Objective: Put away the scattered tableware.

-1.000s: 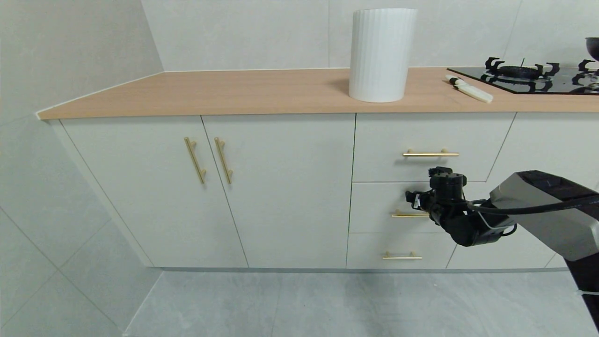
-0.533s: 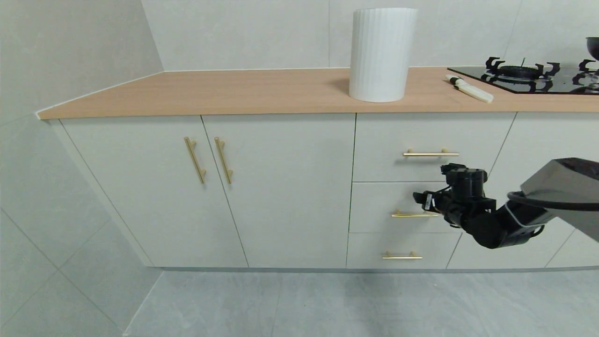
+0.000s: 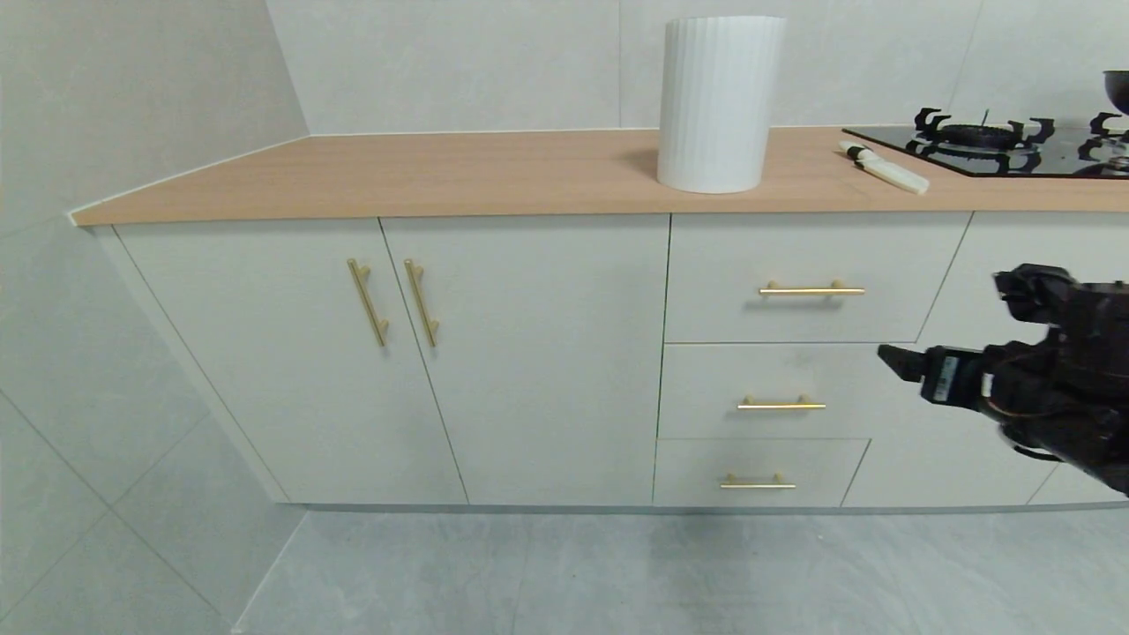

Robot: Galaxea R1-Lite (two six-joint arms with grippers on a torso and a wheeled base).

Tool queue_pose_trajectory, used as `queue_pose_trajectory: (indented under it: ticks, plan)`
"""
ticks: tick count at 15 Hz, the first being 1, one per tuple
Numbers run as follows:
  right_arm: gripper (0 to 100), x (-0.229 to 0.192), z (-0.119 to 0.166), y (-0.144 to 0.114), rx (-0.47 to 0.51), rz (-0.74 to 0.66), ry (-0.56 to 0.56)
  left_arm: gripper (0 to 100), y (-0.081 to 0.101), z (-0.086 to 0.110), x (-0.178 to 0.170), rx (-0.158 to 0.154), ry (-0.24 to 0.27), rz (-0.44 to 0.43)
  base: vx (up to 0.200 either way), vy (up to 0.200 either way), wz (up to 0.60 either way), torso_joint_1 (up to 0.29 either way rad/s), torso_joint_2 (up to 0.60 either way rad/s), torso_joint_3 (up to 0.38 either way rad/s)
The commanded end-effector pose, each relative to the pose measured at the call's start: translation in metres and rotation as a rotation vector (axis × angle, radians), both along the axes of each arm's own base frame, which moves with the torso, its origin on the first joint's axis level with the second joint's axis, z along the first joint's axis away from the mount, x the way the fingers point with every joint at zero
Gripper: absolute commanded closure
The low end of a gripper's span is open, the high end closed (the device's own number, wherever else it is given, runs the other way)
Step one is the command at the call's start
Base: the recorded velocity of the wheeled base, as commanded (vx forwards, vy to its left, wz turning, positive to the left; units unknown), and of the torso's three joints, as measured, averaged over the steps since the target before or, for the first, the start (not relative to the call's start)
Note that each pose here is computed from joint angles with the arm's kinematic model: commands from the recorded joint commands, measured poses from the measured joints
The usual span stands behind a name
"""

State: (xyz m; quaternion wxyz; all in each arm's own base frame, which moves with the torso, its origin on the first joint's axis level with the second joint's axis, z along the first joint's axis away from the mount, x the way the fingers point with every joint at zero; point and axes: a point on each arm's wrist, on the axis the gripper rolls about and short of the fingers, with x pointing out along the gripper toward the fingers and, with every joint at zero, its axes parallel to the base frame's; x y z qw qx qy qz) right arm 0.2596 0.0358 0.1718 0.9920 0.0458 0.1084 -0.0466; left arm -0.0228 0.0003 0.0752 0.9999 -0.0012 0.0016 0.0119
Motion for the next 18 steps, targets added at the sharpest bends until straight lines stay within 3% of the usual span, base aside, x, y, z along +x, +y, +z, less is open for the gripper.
queue_pose_trajectory:
  ticks: [1,5,10,14,18]
  plan:
    - [0,-0.110,0.025,-0.018,-0.100,-0.014,-0.180,0,0.000,0.000,0.000,0.001,0.000,0.001,0.000,0.000,0.00,0.000,0.00,0.000]
    - [0,-0.183,0.040,-0.032,-0.202,-0.126,-0.322,0,0.000,0.000,0.000,0.001,0.000,0.001,0.000,0.000,0.00,0.000,0.00,0.000]
    - [0,-0.266,0.015,-0.044,-0.232,-0.243,-0.342,0,0.000,0.000,0.000,-0.001,0.000,0.001,0.000,0.000,0.00,0.000,0.00,0.000]
    - [0,-0.302,-0.004,-0.043,-0.234,-0.294,-0.414,0,0.000,0.000,0.000,0.001,0.000,0.001,0.000,0.000,0.00,0.000,0.00,0.000]
    - [0,-0.312,-0.026,-0.042,-0.225,-0.190,-0.470,0,0.000,0.000,0.000,-0.001,0.000,0.001,0.000,0.000,0.00,0.000,0.00,0.000]
